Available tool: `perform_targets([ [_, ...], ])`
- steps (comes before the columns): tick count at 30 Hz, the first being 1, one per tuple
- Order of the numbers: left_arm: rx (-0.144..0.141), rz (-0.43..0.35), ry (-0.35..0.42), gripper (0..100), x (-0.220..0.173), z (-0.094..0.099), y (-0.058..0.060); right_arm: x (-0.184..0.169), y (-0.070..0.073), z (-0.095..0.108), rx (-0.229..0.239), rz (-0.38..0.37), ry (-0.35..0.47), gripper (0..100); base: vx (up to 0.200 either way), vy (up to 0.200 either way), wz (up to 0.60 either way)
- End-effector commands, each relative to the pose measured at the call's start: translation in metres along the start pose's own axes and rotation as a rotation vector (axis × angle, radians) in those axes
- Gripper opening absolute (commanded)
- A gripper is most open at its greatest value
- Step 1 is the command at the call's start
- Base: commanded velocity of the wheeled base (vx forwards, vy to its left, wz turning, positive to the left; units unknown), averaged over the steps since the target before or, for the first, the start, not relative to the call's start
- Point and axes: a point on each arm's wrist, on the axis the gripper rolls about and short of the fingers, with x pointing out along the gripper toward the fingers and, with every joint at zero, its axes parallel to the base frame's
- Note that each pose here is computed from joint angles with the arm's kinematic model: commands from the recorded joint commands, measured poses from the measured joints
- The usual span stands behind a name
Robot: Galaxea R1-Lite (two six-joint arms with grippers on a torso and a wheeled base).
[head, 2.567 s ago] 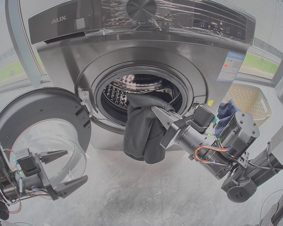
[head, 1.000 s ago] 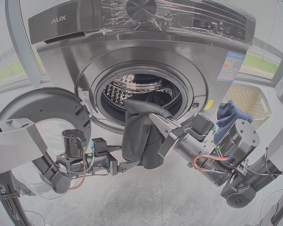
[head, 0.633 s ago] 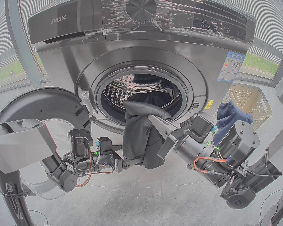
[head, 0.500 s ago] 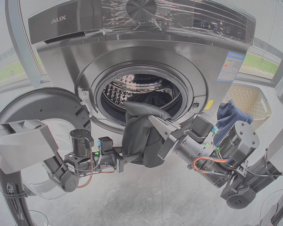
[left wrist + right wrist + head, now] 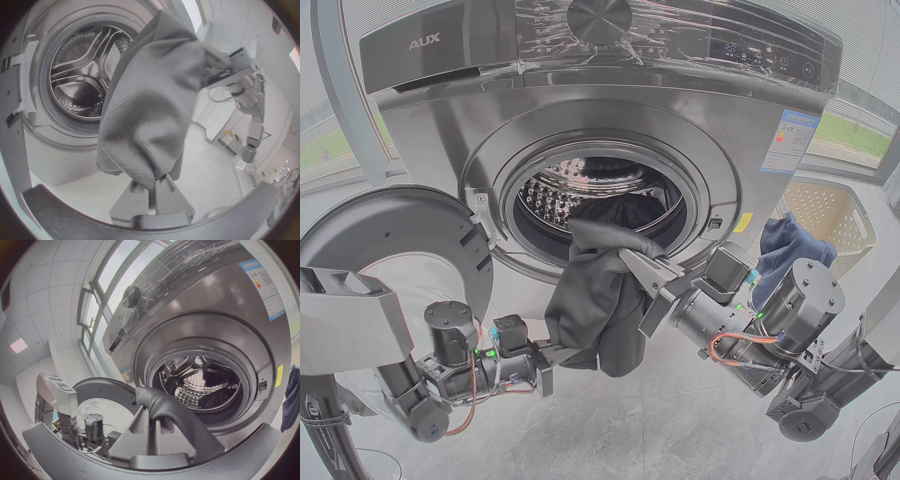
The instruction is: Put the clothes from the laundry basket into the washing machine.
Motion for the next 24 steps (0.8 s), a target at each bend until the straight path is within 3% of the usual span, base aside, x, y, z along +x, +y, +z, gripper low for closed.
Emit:
perform_targets([
  [1,0.054,-0.059,-0.047,0,-0.054,0.021,-0.045,0.003,-0.018,-0.023,-0.018,-0.046,0.07,0,0.0,0.0,0.0],
  [6,0.086,-0.129,-0.154,0,-0.077,0.046,-0.071,0.005,-0.023,-0.039,-0.023,-0.059,0.114,0,0.0,0.0,0.0],
  [7,0.078,-0.141,-0.165,0,-0.078,0.049,-0.074,0.006,-0.022,-0.04,-0.023,-0.06,0.115,100,0.0,0.0,0.0],
  [10,0.07,-0.161,-0.188,0,-0.079,0.054,-0.079,0.005,-0.022,-0.042,-0.023,-0.058,0.124,100,0.0,0.0,0.0],
  [14,0.078,-0.143,-0.224,0,-0.076,0.062,-0.074,-0.007,-0.024,-0.05,-0.031,-0.068,0.181,100,0.0,0.0,0.0],
  [19,0.071,-0.062,-0.311,0,-0.068,0.082,-0.065,-0.03,-0.025,-0.062,-0.043,-0.085,0.278,100,0.0,0.0,0.0],
  [24,0.042,0.015,-0.389,0,-0.06,0.1,-0.06,-0.042,-0.03,-0.064,-0.047,-0.105,0.317,100,0.0,0.0,0.0],
])
